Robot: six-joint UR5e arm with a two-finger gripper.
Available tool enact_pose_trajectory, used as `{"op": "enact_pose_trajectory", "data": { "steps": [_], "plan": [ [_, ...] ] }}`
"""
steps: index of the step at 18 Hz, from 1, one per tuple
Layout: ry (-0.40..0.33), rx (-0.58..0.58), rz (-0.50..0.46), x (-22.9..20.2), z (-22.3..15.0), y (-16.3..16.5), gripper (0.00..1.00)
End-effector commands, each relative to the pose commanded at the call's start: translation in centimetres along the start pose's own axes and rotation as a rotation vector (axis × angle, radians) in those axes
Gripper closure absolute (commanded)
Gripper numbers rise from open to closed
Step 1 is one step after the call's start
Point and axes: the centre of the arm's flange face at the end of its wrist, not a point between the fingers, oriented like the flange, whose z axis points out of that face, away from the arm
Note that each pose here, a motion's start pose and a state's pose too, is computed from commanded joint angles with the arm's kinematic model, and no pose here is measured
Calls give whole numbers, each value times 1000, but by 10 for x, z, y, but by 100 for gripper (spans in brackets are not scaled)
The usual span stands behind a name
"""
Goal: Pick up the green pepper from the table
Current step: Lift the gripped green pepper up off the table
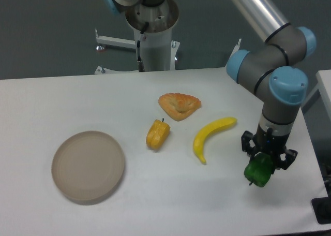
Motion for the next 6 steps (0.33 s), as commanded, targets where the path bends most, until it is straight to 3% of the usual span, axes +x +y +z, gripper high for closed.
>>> {"op": "enact_pose_trajectory", "data": {
  "steps": [6],
  "plan": [
    [-5,0,0,-1,-1,0,63]
  ]
}}
